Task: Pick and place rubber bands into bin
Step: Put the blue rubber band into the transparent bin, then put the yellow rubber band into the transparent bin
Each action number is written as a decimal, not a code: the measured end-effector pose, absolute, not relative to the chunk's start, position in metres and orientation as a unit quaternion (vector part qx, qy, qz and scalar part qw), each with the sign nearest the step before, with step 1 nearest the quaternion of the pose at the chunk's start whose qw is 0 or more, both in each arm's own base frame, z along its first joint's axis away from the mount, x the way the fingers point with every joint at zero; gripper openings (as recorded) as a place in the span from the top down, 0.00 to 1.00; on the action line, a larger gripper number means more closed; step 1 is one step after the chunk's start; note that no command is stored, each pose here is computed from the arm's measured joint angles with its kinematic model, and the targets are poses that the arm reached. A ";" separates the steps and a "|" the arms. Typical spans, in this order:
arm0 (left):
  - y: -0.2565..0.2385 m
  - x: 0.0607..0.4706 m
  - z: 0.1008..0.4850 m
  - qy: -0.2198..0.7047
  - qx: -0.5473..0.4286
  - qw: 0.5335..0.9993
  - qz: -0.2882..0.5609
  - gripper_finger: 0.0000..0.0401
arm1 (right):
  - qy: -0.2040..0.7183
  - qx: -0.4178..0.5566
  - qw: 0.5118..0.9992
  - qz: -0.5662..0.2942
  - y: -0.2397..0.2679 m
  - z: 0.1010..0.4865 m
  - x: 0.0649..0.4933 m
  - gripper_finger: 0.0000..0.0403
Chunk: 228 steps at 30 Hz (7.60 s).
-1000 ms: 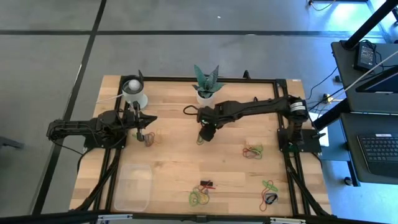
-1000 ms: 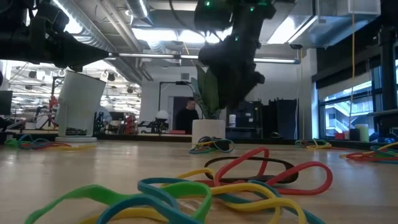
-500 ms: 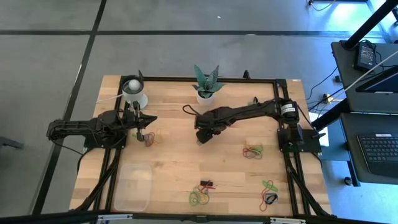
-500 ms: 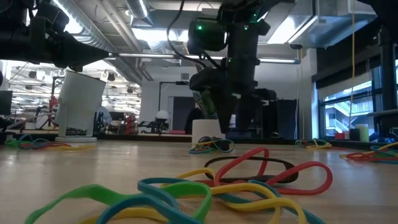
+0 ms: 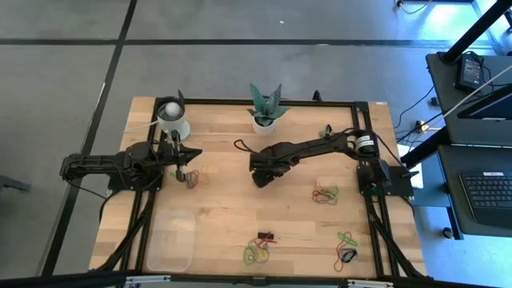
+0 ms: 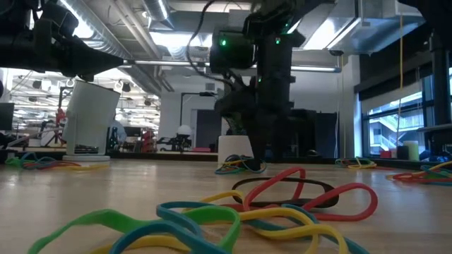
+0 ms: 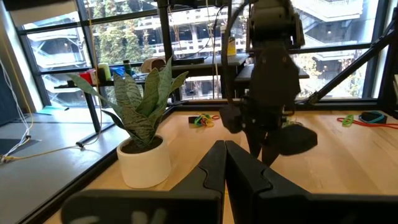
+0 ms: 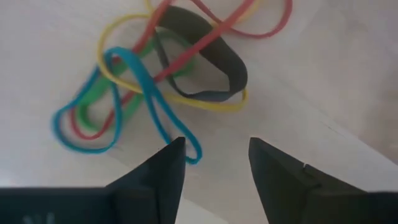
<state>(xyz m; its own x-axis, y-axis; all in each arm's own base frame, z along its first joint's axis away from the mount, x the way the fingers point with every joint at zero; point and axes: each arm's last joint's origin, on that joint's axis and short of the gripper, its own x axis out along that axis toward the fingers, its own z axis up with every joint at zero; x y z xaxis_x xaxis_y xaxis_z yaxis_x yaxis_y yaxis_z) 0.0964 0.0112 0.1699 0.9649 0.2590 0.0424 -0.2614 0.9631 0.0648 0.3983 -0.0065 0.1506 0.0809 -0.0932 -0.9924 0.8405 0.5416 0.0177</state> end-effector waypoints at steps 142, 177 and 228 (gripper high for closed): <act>0.011 0.097 0.170 -0.016 0.035 0.991 0.131 0.99 | 0.164 0.227 0.954 0.104 0.170 0.173 0.576 0.51; 0.011 0.097 0.170 -0.016 0.035 0.991 0.131 0.99 | 0.523 0.011 0.833 0.181 0.038 0.256 0.460 0.99; 0.012 0.096 0.171 -0.023 0.031 0.988 0.147 0.99 | 0.439 0.242 0.846 -0.186 -0.006 0.270 0.204 0.99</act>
<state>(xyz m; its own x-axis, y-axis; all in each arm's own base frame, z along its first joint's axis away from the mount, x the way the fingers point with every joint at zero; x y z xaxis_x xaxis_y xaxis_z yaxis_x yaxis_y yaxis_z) 0.0963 0.0121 0.1712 0.9555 0.2898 0.0544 -0.2927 0.9547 0.0541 0.2043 -0.0063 0.2702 0.5464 -0.1020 -0.8313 0.5257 0.8145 0.2456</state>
